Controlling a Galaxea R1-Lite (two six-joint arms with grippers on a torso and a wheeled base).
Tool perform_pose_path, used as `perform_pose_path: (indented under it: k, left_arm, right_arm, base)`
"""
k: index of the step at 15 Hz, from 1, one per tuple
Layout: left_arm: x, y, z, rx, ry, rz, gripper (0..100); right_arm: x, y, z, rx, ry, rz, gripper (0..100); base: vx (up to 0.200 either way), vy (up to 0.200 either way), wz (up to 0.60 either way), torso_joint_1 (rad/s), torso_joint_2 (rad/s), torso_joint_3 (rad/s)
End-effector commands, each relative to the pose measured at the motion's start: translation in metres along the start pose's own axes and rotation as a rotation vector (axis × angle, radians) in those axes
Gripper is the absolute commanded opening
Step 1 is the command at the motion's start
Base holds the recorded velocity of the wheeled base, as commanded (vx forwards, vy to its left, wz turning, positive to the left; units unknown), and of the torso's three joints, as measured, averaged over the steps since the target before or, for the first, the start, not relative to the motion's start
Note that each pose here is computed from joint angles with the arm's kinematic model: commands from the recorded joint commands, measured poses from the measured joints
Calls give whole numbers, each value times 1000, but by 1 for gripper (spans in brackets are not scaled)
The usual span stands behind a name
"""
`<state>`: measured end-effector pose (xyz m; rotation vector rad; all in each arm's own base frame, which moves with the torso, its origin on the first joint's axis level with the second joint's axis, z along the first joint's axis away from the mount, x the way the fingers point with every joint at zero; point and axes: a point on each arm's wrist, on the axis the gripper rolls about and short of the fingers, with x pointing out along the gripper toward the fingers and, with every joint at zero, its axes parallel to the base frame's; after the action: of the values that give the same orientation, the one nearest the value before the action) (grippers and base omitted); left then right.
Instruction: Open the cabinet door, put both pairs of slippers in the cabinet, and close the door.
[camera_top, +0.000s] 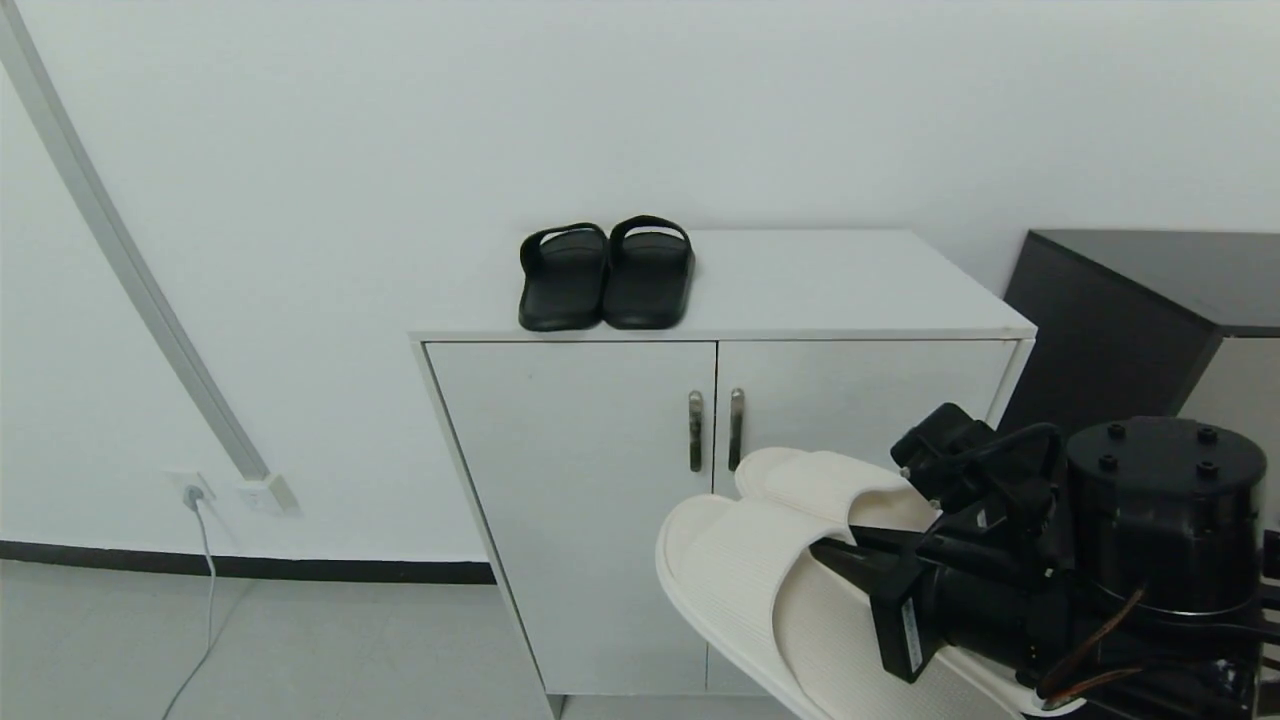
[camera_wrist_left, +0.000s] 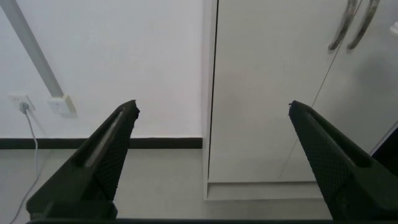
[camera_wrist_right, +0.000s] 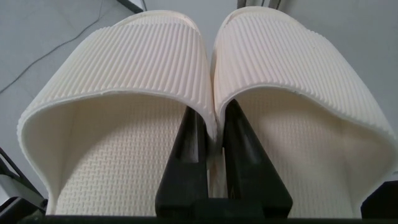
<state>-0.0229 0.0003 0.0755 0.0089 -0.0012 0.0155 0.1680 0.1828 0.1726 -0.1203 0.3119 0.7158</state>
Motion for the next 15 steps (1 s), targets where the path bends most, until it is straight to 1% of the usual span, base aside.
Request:
perform_pose_path:
  k: [1, 5, 7, 9, 11, 14, 15]
  left_arm:
    - [0, 0, 0, 3, 1, 0, 100]
    - [0, 0, 0, 3, 3, -3, 100]
    - [0, 0, 0, -9, 3, -2, 100]
    - [0, 0, 0, -9, 1, -2, 100]
    - [0, 0, 1, -12, -5, 1, 100]
    - [0, 0, 1, -9, -3, -2, 100]
    - [-1, 0, 7, -20, -16, -9, 100]
  right_arm:
    - [-1, 0, -1, 0, 2, 0, 0]
    - [-1, 0, -2, -11, 2, 2, 0]
    - [-4, 4, -3, -20, -12, 20, 0]
    - [-4, 5, -4, -21, -22, 21, 0]
    - [-5, 5, -6, -33, -18, 24, 0]
    - [-4, 5, -7, -33, -13, 24, 0]
    - [-4, 5, -7, -32, -10, 24, 0]
  base:
    - [0, 0, 0, -163, 486, 325]
    - [0, 0, 0, -148, 465, 326]
    - [0, 0, 0, -127, 466, 344]
    - [0, 0, 0, -110, 461, 351]
    - [0, 0, 0, -83, 447, 364]
    - [0, 0, 0, -40, 444, 386]
    - [0, 0, 0, -12, 393, 388]
